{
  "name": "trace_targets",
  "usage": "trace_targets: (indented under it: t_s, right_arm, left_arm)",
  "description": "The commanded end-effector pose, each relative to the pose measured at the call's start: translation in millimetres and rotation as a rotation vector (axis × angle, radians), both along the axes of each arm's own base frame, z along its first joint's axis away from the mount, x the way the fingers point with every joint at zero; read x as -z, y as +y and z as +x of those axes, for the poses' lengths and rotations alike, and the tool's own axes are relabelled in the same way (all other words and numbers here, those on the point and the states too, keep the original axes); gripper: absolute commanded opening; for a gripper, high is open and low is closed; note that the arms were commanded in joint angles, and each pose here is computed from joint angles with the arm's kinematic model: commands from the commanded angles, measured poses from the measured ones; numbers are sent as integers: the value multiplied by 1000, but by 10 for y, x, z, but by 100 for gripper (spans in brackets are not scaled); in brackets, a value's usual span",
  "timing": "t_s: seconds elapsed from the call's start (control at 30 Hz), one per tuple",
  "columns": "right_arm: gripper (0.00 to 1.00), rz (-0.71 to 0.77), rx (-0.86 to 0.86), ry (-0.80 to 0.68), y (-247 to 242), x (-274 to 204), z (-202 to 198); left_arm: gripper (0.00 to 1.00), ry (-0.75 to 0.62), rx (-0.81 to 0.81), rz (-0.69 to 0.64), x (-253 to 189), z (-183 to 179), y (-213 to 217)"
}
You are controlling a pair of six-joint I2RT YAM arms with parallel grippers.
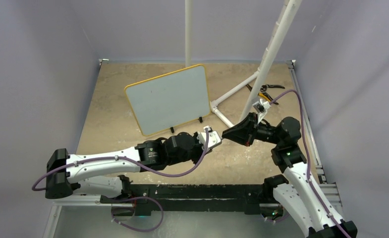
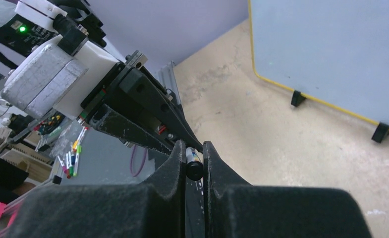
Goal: Write a sentence on the whiteboard
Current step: Open the whiteboard marker at the center of the board.
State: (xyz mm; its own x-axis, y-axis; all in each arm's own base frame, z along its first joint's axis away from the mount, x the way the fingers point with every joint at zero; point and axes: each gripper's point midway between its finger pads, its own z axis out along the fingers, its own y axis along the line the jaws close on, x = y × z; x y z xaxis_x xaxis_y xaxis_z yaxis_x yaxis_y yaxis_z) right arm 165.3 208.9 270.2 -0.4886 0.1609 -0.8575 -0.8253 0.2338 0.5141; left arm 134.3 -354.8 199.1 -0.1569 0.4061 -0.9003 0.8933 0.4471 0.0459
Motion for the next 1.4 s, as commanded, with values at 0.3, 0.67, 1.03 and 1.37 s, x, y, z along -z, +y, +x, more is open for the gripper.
trace_targets:
  t_s: [0.3,0.67,1.03,1.37]
  right_arm:
    - [0,69,199,-167,-89,-476,329]
    - [0,51,140,-168,-38,-477,303]
    - [0,5,103,-253,-50,-636,193]
    - [0,9,71,-271,-37,-746,137]
  left_arm:
    - [0,-213,-3,79,-157,107,430]
    - [0,-191,18,72,-37,49,439]
    - [0,-192,-3,108,63,93,461]
    - [0,-179,-18,130,123,147,490]
